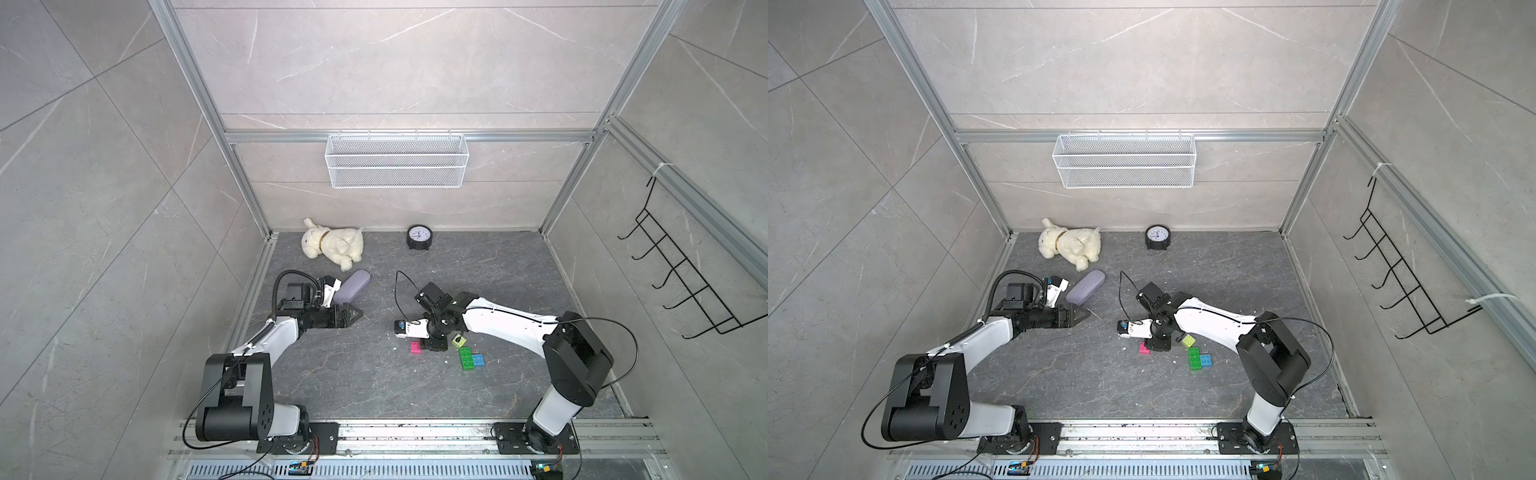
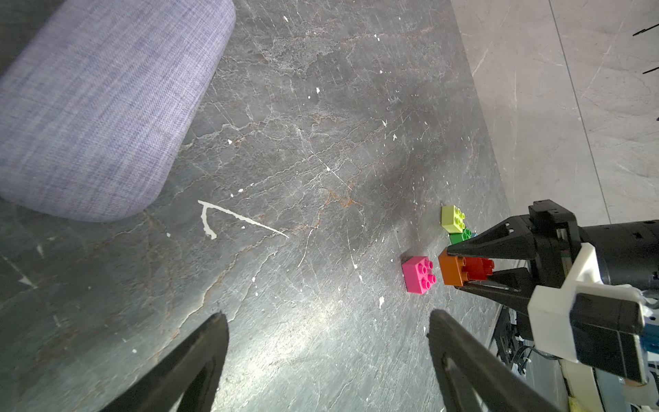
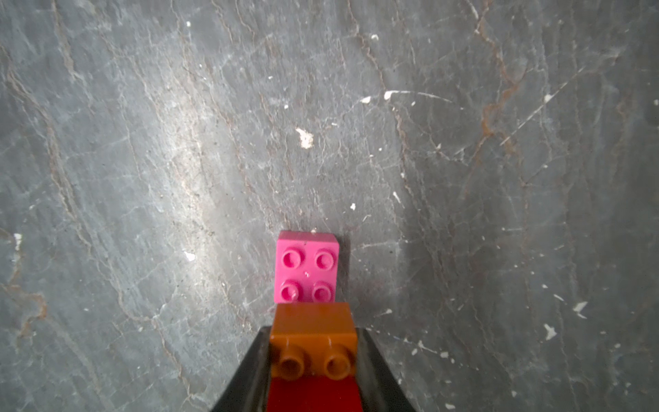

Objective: Assemble the letter y with lego
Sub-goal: Assemble the lego brick with the lego brick.

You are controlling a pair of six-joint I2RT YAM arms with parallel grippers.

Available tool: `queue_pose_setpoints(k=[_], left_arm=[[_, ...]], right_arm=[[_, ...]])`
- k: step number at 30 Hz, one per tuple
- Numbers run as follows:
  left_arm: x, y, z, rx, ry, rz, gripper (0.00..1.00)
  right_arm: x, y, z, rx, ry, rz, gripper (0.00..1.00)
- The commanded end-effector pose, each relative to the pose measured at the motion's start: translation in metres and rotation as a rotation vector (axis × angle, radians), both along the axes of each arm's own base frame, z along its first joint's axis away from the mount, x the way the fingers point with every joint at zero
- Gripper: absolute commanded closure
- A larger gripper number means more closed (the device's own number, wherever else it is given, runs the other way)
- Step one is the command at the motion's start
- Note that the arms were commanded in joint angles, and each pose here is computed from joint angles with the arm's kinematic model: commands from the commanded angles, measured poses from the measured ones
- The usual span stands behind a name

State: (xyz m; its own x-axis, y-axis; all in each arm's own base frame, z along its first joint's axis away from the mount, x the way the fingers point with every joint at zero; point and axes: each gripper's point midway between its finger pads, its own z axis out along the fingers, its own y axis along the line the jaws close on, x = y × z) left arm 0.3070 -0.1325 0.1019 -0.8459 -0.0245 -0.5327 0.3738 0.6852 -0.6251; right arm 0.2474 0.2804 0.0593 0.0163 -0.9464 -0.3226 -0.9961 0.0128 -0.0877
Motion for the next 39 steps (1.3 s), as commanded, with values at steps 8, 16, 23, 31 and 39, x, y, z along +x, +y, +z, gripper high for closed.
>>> queue_pose_setpoints(k=[8, 16, 23, 31, 39], left_arm=[[0.004, -0.002, 0.007, -0.018, -0.019, -0.003, 0.09], [0.004, -0.002, 0.007, -0.019, -0.021, -0.005, 0.10], [0.004, -0.002, 0.007, -0.018, -0.017, -0.002, 0.10], [0.004, -0.001, 0.007, -0.016, -0.018, -0.001, 0.10], [0.004, -0.001, 0.006, -0.015, -0.016, 0.001, 0.10]], right_arm=[[-0.003, 0.011, -0.005, -0.010, 0.043, 0.019, 0.69], [-0.011, 0.008, -0.015, -0.033, 0.076, 0.027, 0.70], [-0.014, -0.002, -0.027, -0.085, 0.082, 0.023, 0.70], [-0.018, -0.016, -0.033, -0.147, 0.082, 0.028, 0.70], [-0.018, -0.018, -0.029, -0.151, 0.078, 0.025, 0.70]])
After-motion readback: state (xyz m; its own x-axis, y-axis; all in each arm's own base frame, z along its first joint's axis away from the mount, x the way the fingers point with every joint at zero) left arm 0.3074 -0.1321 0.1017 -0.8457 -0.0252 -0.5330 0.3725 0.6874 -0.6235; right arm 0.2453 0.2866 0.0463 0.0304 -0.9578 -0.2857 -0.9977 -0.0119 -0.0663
